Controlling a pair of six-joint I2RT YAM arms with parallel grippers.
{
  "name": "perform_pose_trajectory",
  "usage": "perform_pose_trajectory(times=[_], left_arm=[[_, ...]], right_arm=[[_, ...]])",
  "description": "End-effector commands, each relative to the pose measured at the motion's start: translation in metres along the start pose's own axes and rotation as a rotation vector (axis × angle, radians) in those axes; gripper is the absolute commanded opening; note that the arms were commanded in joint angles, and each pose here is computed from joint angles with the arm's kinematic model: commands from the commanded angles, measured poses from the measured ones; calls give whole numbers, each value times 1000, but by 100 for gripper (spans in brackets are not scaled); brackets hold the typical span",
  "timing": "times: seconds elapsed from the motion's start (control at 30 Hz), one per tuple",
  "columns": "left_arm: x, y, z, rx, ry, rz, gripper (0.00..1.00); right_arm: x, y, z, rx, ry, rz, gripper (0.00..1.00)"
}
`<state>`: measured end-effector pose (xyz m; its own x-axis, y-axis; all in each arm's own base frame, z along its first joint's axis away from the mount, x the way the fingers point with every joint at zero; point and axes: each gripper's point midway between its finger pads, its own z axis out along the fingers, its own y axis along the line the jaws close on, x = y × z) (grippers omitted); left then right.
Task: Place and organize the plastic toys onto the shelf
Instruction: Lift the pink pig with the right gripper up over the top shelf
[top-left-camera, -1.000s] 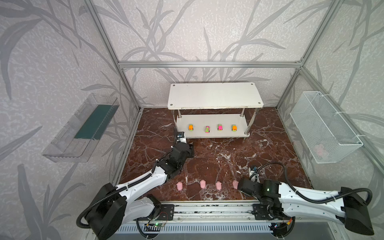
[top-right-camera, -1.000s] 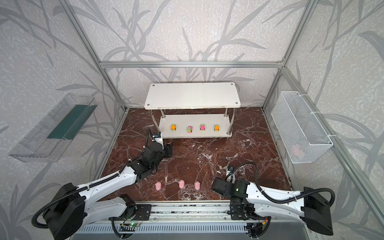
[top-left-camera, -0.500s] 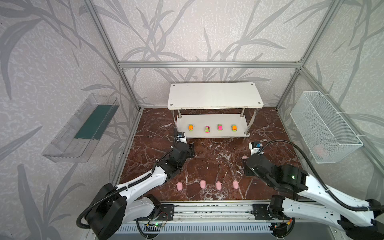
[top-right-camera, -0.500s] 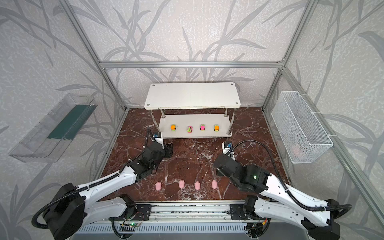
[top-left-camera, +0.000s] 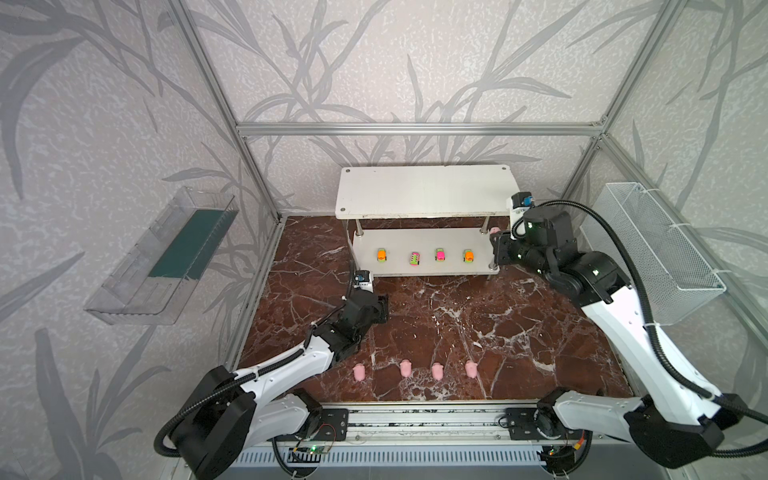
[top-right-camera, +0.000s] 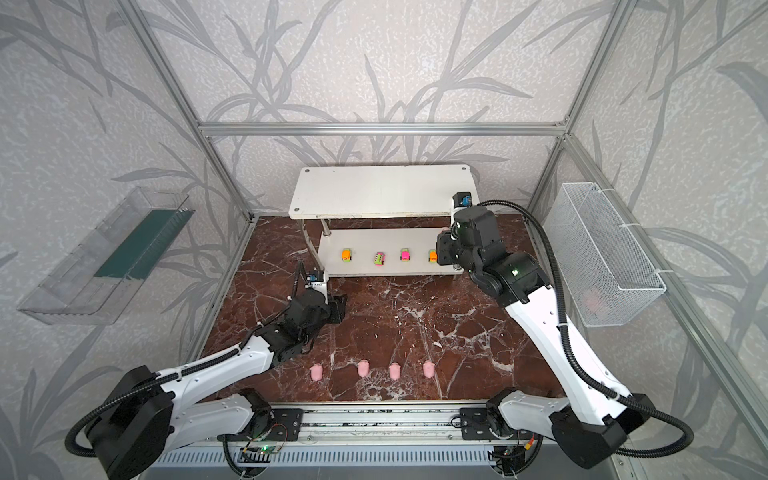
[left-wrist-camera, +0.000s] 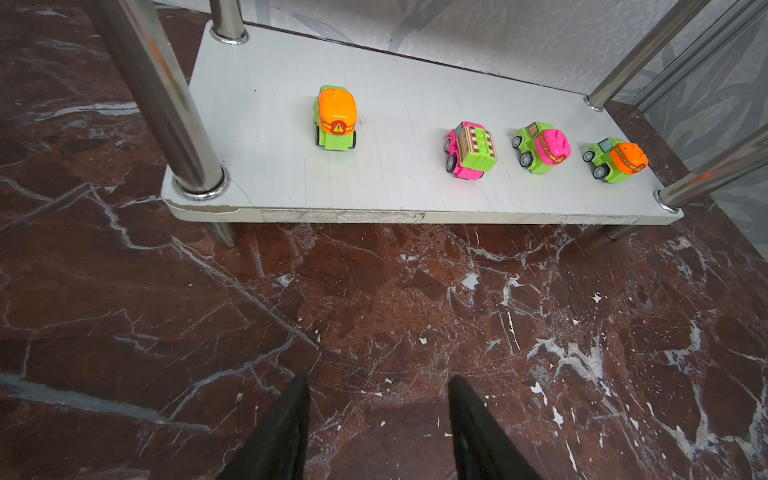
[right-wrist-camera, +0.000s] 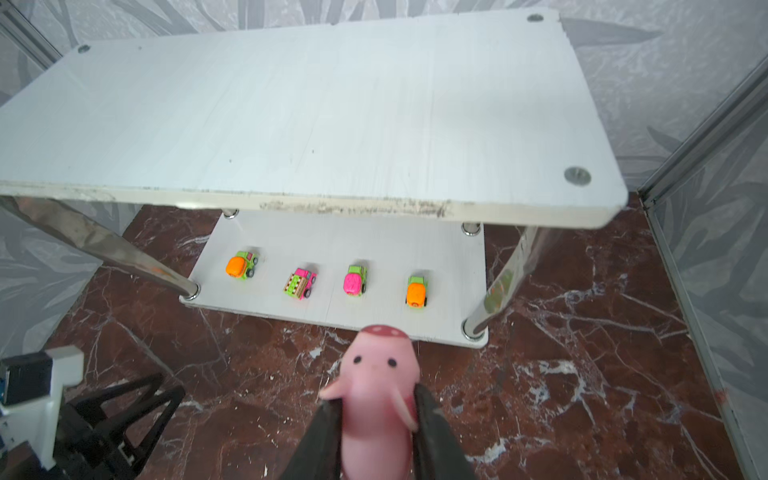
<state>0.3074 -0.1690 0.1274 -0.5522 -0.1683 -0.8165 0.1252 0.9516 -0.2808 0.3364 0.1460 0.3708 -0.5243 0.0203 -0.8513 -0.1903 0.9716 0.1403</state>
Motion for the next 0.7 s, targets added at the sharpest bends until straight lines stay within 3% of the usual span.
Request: perform_pose_trajectory(times=[0.0, 0.33, 0.67], left_arm=[[5, 4, -3, -3, 14, -16, 53], [10, 3, 0, 6, 26, -19, 53], [10, 1, 4, 9, 31, -21, 53]], right_arm=[[-21, 7, 8, -77, -13, -29, 29], [-74, -7, 23, -70, -55, 0, 29], [-85, -26, 53, -31, -14, 2, 29]])
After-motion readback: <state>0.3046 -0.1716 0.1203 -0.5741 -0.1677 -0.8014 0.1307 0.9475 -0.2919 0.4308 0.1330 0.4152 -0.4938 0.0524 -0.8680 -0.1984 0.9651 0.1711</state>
